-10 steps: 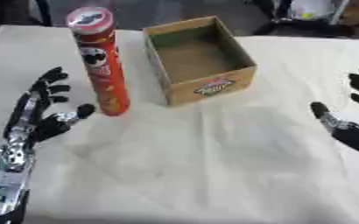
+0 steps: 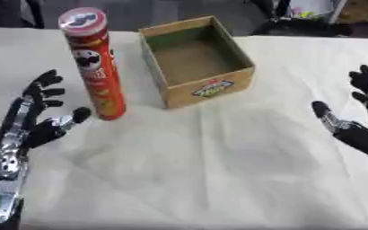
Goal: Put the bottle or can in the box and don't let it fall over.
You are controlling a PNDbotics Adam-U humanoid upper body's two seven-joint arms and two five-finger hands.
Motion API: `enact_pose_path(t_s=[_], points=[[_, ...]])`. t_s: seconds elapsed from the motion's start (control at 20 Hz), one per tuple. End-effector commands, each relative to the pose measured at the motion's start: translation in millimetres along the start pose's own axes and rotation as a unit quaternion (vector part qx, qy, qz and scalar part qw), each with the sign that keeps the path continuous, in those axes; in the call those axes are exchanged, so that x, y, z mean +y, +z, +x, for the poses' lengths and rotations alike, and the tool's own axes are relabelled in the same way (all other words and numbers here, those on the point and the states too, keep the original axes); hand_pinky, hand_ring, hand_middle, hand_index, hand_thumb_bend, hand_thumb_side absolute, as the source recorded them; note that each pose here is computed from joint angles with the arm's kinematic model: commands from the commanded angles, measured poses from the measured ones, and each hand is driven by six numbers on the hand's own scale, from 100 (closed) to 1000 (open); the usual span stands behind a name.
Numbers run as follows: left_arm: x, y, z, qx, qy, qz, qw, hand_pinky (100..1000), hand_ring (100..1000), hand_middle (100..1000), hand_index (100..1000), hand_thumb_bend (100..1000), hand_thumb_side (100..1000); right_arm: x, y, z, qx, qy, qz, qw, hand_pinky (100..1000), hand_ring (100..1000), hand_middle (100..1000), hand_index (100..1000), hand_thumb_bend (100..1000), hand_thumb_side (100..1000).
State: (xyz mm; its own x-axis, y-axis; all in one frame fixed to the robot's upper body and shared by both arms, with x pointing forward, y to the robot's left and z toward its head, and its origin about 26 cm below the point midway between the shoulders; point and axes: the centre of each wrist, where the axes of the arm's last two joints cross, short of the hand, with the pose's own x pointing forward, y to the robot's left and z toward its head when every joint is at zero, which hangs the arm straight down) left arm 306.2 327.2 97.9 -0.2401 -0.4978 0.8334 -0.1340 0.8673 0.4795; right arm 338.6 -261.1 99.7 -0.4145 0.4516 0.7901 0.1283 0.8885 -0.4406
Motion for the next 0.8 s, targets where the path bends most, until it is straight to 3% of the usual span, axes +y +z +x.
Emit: enact_pose_path(t_s=[0.05,0.35,0.8], points=[[4.7,-5,9,-0.016,-0.012,0.005,1.000,750,810,843,956,920,565,-6.6,-5,7,-0.017,0.005,-0.006,1.000,913,941,888,1000,509,347],[10.0,-8,9,-0.009,-0.034,0.016,0.999,750,810,843,959,914,560,-7.2,-6,7,-0.018,0.005,-0.005,1.000,913,940,888,1000,507,352],[9.4,-45,23,0.012,-0.102,0.064,0.993,771,824,853,946,918,544,-4.4,-5,7,-0.017,0.003,0.000,1.000,914,940,887,1000,504,356]])
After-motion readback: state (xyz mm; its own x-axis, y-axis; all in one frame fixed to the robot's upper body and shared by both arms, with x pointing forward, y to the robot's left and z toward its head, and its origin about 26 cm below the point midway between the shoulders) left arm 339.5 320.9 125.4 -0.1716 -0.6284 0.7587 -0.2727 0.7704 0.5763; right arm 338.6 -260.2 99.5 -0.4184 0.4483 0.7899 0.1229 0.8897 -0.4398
